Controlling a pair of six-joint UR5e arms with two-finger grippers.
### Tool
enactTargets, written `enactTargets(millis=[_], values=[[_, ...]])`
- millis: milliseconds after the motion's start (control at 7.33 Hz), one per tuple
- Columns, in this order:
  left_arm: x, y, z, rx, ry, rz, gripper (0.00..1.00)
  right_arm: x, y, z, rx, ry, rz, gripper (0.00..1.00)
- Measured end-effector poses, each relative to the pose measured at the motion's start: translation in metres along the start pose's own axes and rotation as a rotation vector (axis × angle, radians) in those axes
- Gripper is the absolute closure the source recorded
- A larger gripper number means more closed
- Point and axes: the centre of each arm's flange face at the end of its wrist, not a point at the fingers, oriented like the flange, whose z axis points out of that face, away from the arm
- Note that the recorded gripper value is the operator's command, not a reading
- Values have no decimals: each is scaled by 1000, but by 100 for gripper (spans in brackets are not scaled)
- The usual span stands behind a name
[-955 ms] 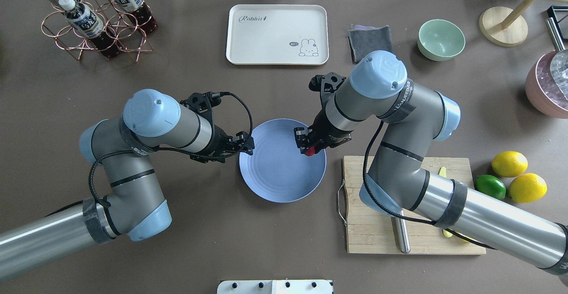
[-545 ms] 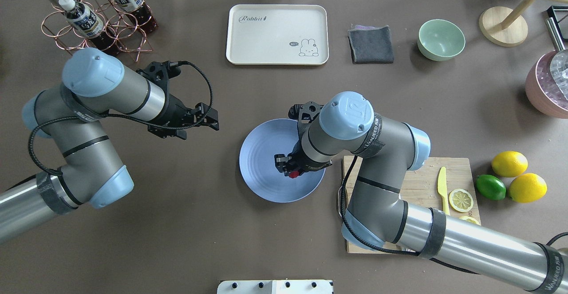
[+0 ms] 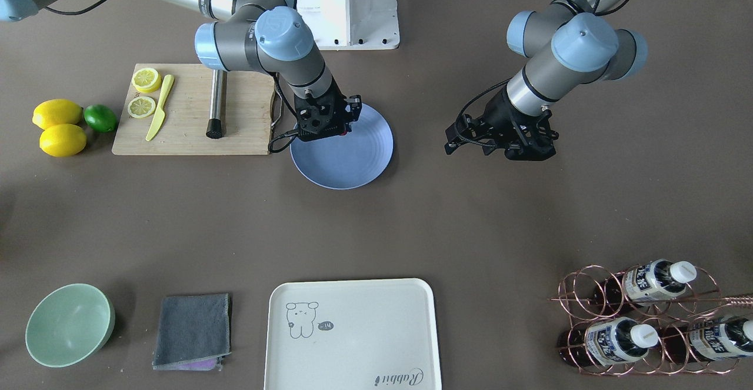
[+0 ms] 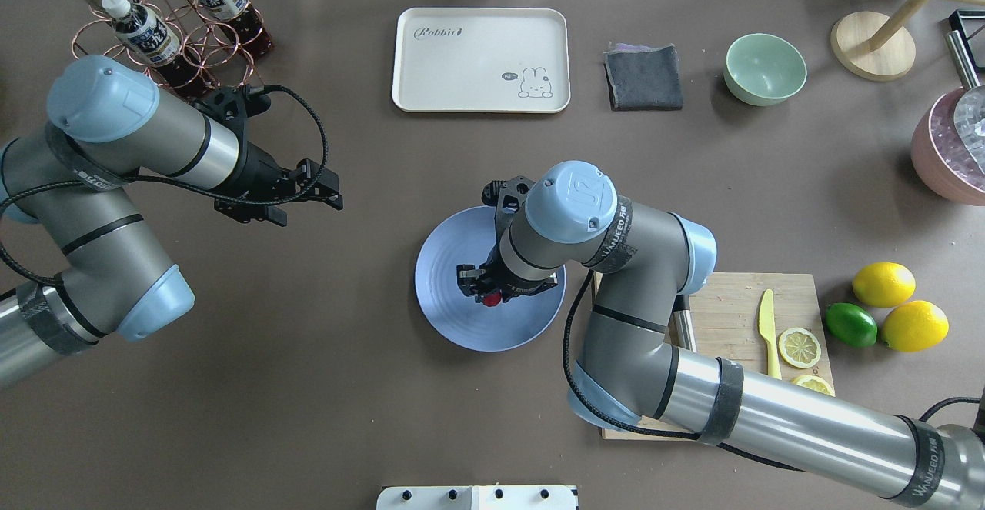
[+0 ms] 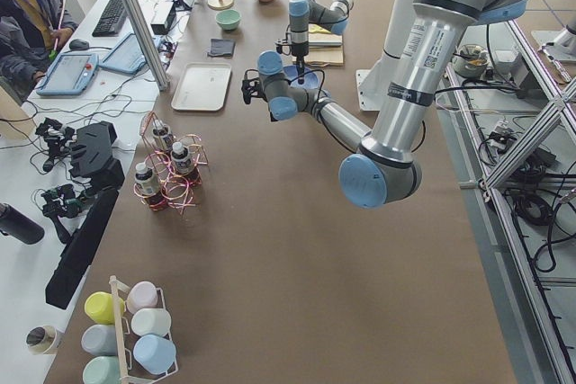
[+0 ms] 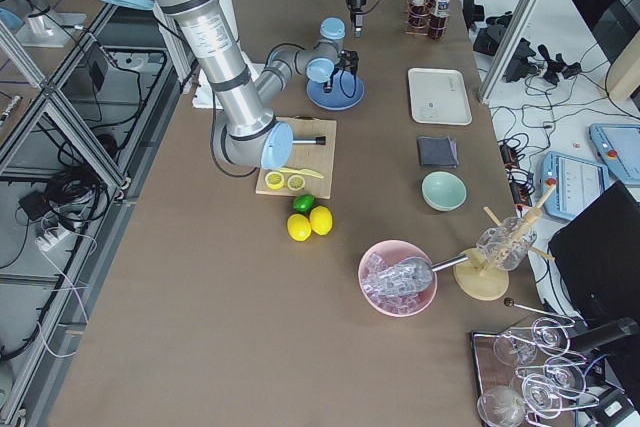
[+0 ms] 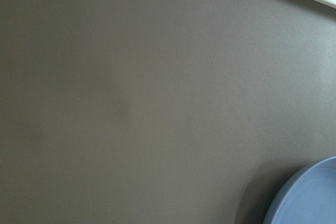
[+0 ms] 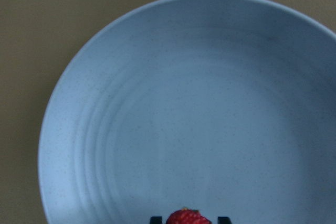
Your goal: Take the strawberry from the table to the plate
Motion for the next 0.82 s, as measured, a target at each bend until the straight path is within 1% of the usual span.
enactTargets(millis=[273, 409, 545, 682, 818], values=[[-4, -5, -11, 3, 7, -6, 3, 8, -13, -14, 11, -5, 12, 0], [-10, -4, -23, 1, 11, 3, 3, 29, -33, -39, 17, -12, 36, 0], [-22, -6, -38, 2, 3, 27, 3, 62, -54, -72, 15, -14, 61, 0], [-38, -13, -58, -1, -10, 57, 3, 100, -74, -107, 13, -9, 65, 0], [-62, -24, -81, -11, -17, 88, 3, 144, -92, -146, 13, 9, 44, 0]])
